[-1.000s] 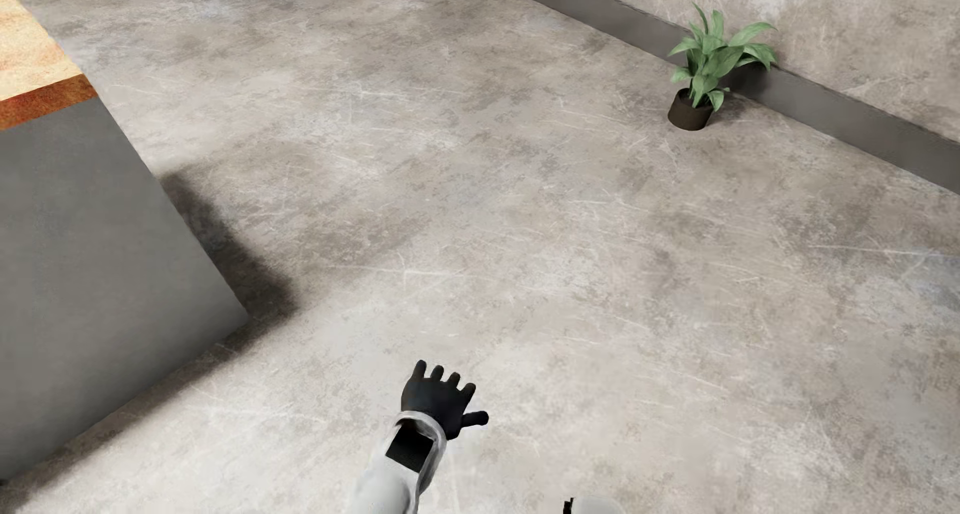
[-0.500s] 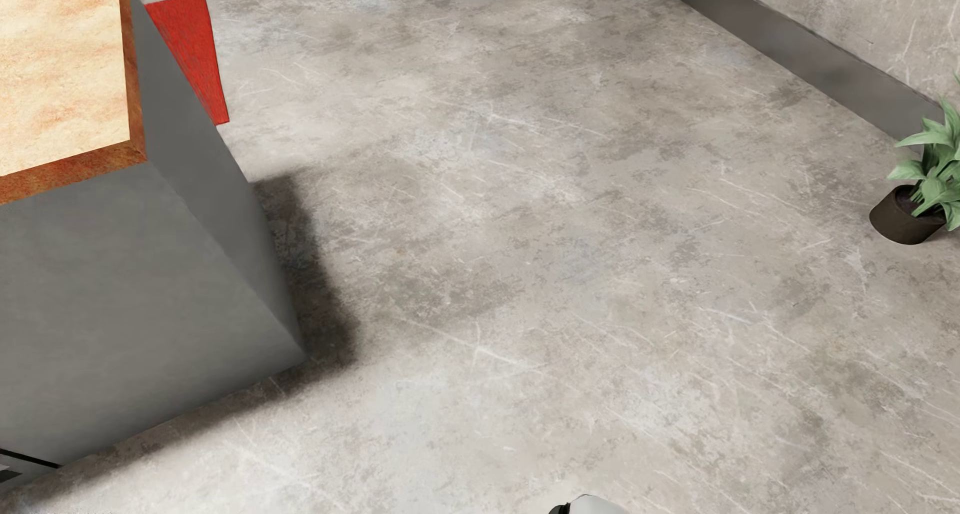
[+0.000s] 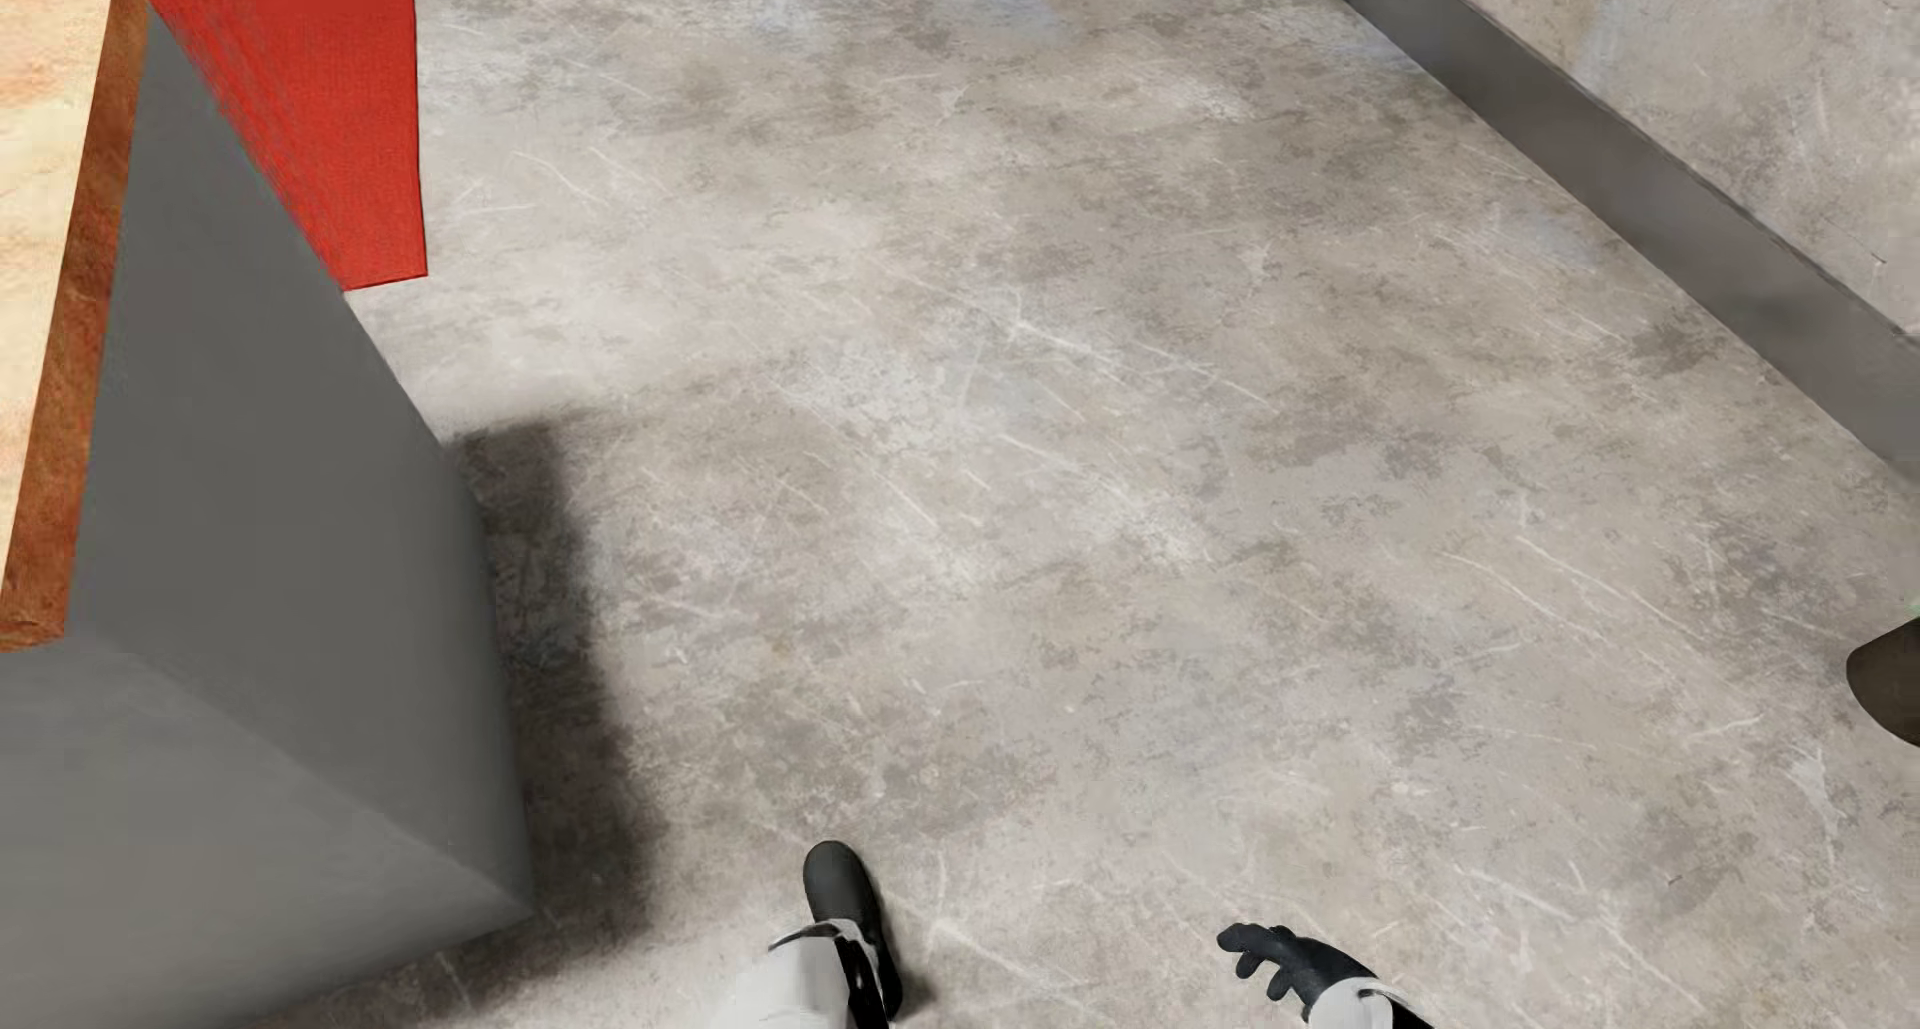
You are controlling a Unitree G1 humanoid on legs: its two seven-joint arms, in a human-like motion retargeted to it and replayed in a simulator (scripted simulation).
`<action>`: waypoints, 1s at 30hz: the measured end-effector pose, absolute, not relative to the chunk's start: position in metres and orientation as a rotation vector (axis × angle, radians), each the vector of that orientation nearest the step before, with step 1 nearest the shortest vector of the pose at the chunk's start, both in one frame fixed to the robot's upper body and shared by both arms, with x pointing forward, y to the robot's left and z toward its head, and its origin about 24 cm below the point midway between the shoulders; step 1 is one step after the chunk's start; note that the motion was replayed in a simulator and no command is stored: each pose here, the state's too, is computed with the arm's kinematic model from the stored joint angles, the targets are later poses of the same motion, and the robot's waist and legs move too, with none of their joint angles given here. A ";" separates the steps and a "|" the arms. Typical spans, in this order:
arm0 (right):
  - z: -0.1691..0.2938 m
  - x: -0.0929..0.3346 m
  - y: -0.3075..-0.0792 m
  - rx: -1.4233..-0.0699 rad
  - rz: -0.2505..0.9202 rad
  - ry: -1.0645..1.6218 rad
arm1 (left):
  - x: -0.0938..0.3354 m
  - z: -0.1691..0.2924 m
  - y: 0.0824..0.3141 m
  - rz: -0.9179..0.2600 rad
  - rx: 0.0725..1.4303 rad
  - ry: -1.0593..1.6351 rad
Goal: Go around the counter
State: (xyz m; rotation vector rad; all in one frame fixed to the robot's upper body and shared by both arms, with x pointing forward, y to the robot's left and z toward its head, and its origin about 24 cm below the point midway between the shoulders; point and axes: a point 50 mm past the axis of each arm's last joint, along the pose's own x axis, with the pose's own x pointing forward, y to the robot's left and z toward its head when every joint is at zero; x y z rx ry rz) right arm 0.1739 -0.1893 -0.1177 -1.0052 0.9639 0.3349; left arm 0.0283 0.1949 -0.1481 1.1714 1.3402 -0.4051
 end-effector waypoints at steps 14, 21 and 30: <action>-0.143 0.054 -0.212 -0.813 0.312 1.341 | 0.268 -0.050 0.153 -0.183 1.192 0.505; -0.138 0.073 -0.203 -0.808 0.277 1.239 | 0.228 -0.072 0.180 -0.228 1.328 0.582; -0.143 0.108 -0.173 -0.763 0.259 1.129 | -0.088 -0.152 0.199 -0.849 1.068 1.706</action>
